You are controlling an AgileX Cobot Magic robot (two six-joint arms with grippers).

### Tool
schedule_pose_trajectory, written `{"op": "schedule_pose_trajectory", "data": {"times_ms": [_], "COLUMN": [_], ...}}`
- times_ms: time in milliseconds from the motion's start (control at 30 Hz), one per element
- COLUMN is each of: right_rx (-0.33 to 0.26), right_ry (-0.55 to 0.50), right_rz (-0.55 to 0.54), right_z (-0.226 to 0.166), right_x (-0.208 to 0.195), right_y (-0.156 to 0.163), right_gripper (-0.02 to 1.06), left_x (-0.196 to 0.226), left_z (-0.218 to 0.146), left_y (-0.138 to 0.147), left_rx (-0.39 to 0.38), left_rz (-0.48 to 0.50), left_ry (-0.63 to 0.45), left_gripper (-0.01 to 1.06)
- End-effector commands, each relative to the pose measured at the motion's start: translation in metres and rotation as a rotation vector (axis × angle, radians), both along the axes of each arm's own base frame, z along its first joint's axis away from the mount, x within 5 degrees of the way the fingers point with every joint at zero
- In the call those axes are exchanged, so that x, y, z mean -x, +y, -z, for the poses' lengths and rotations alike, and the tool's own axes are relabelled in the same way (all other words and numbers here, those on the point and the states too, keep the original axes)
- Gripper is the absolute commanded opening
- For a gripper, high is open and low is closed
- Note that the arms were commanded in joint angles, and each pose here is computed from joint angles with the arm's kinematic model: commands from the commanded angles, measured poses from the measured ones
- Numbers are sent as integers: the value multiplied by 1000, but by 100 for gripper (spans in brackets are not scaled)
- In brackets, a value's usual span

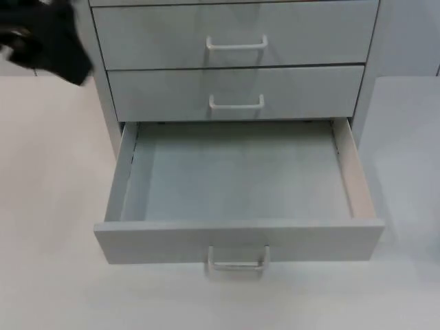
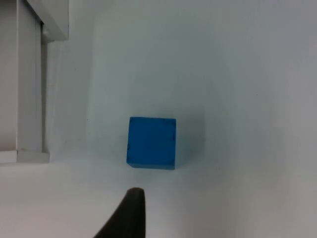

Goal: Open the drawer with the left hand, place the block into the drawer with the right hand, then close the drawer with the left hand.

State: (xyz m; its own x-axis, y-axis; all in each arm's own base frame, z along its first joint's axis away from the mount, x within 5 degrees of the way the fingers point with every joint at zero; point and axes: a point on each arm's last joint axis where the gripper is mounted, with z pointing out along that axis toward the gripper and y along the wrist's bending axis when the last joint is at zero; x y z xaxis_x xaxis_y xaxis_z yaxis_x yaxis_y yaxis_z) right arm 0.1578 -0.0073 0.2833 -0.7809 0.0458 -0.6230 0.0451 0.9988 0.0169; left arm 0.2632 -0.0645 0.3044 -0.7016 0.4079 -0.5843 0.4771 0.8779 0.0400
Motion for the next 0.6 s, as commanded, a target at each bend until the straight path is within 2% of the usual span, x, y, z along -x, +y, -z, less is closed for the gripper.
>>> {"op": "schedule_pose_trajectory", "data": {"times_ms": [0, 33, 67, 200, 233, 333, 567], "right_rx": [0, 0, 0, 0, 0, 0, -8], "right_ry": [-6, -6, -6, -8, -8, -8, -13], "right_rz": [1, 1, 1, 1, 1, 1, 2], "right_z": [-1, -1, -1, -1, -1, -1, -2], "right_x": [0, 0, 0, -1, -1, -1, -1], "right_y": [0, 0, 0, 0, 0, 0, 0], "right_gripper": [101, 101, 101, 101, 101, 101, 101], "left_x": [6, 9, 9, 26, 26, 47, 81], "left_z": [-10, -13, -13, -18, -18, -11, 1], "left_y": [17, 27, 27, 62, 62, 80, 83], "left_rx": [38, 47, 47, 92, 92, 121, 129], "left_rz": [-85, -133, -133, -327, -327, -455, -510], "left_ry": [-6, -18, -18, -61, -61, -81, -102], "left_gripper": [105, 105, 105, 105, 105, 105, 105]}}
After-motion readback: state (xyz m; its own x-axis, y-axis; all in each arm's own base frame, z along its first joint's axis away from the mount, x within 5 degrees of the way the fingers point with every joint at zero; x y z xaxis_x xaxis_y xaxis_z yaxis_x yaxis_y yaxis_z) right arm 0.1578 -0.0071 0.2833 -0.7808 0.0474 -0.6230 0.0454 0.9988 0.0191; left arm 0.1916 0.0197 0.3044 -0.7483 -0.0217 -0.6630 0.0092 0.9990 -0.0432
